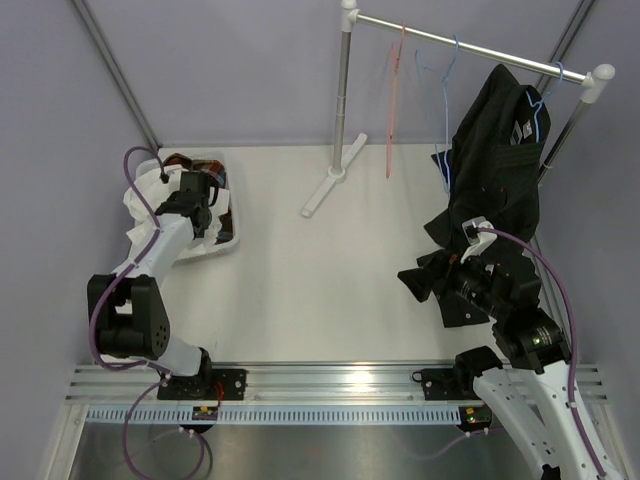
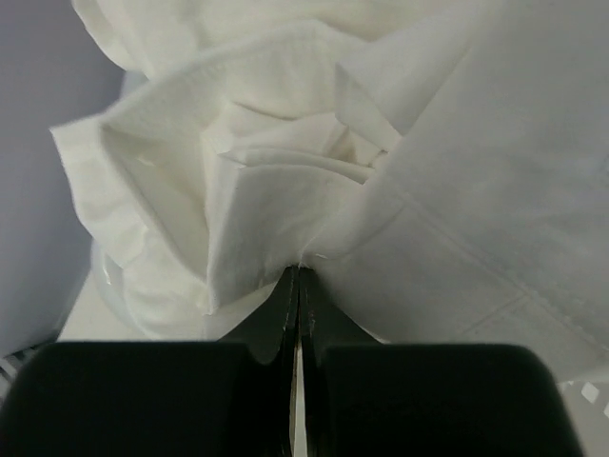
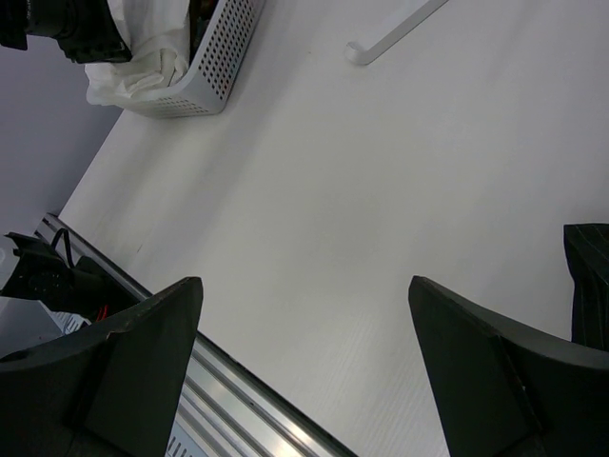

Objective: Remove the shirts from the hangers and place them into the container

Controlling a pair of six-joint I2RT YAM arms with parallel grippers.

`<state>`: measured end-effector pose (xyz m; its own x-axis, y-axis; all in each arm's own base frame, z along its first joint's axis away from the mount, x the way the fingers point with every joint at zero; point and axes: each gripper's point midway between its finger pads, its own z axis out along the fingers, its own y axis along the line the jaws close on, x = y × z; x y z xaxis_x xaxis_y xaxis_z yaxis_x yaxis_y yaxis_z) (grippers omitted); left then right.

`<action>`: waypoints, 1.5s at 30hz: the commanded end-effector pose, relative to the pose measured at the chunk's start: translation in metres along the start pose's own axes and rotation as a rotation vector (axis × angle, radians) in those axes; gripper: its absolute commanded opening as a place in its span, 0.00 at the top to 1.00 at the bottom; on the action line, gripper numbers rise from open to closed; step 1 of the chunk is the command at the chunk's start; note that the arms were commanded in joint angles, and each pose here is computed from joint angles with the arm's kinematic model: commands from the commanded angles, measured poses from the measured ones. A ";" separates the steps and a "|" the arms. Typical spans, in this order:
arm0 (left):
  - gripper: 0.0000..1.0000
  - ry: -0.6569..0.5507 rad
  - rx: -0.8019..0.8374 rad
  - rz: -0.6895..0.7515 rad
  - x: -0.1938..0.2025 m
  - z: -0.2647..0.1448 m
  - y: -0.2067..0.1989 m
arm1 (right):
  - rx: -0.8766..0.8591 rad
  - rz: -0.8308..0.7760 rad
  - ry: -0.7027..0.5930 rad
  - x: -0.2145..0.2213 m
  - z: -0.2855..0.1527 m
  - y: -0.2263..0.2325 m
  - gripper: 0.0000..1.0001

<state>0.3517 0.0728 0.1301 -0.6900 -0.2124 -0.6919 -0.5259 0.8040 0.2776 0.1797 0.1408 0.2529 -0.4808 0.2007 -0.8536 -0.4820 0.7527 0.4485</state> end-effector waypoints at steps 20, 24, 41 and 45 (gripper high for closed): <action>0.81 0.006 0.170 -0.135 0.023 -0.038 0.000 | -0.034 -0.009 -0.015 -0.005 -0.001 0.007 0.01; 0.71 -0.031 0.200 -0.154 0.009 -0.048 0.000 | -0.034 -0.008 -0.013 -0.005 -0.001 0.007 0.01; 0.41 -0.133 0.356 -0.224 -0.030 -0.091 -0.005 | -0.030 -0.002 -0.007 -0.004 0.001 0.005 0.01; 0.41 -0.182 0.514 -0.263 -0.058 -0.128 -0.024 | -0.028 -0.004 -0.005 -0.004 0.002 0.005 0.01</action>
<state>0.3221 0.0226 0.1892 -0.5611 -0.3420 -0.7538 -0.4363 0.8961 -0.0818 0.1784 0.1432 0.2521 -0.4903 0.1951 -0.8494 -0.4913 0.7432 0.4543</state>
